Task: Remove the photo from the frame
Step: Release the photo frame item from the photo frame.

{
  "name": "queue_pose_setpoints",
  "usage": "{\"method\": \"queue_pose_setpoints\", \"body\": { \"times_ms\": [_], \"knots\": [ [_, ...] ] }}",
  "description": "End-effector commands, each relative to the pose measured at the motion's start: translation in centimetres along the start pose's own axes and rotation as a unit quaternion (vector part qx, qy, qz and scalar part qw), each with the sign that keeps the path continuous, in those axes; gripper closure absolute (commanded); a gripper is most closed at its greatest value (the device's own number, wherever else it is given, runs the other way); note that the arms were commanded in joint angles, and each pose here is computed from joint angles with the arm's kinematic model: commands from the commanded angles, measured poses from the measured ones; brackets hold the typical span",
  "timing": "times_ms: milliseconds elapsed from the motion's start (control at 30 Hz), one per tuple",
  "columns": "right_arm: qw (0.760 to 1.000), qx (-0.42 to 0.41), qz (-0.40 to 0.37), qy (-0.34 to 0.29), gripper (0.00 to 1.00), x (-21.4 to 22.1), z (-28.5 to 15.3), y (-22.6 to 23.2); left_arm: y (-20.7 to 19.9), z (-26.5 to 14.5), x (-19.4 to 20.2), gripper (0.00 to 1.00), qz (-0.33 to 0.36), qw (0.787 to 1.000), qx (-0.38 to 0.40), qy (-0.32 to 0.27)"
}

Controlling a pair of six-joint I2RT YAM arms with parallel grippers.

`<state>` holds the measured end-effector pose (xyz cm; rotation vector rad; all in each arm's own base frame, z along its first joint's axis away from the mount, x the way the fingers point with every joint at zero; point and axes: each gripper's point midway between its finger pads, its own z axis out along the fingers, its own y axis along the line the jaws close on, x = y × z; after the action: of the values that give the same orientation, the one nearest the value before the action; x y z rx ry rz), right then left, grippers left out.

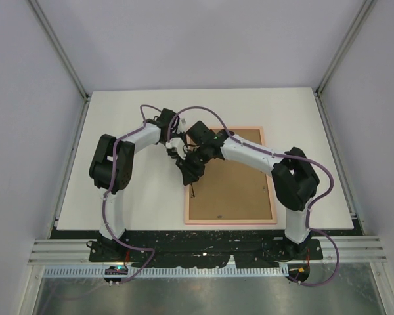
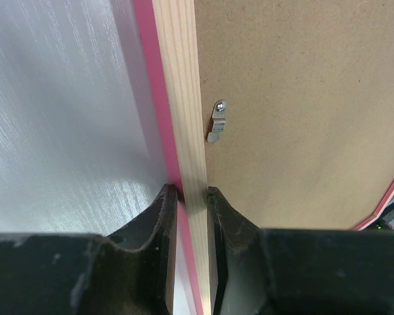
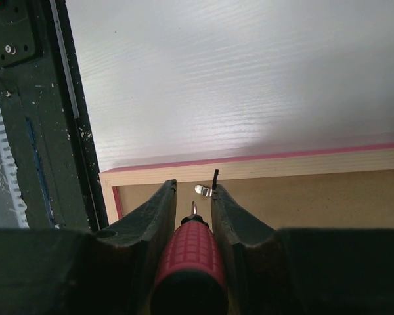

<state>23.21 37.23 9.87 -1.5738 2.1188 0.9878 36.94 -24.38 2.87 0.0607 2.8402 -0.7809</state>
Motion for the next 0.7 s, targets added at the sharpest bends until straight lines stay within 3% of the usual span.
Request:
{"method": "queue_pose_setpoints", "body": {
  "times_ms": [0,233,467,667],
  "knots": [
    [0.999,0.021,-0.032,-0.026,0.92,-3.2,-4.2,-0.1,1.9,-0.1,-0.7,0.90,0.002,0.999,-0.044,-0.017],
    [0.998,0.042,0.025,-0.026,0.92,-0.9,-11.1,-3.6,2.0,-0.1,-0.8,0.90,-0.004,0.999,-0.039,-0.015],
    [0.981,0.101,0.153,-0.060,0.92,6.1,-21.8,-9.0,2.0,-0.2,-0.9,0.90,-0.004,0.999,-0.039,-0.018],
    [0.954,0.148,0.256,-0.041,0.92,13.5,-28.2,-11.3,2.0,-0.1,-0.9,0.90,-0.005,0.999,-0.039,-0.018]
  ]
}}
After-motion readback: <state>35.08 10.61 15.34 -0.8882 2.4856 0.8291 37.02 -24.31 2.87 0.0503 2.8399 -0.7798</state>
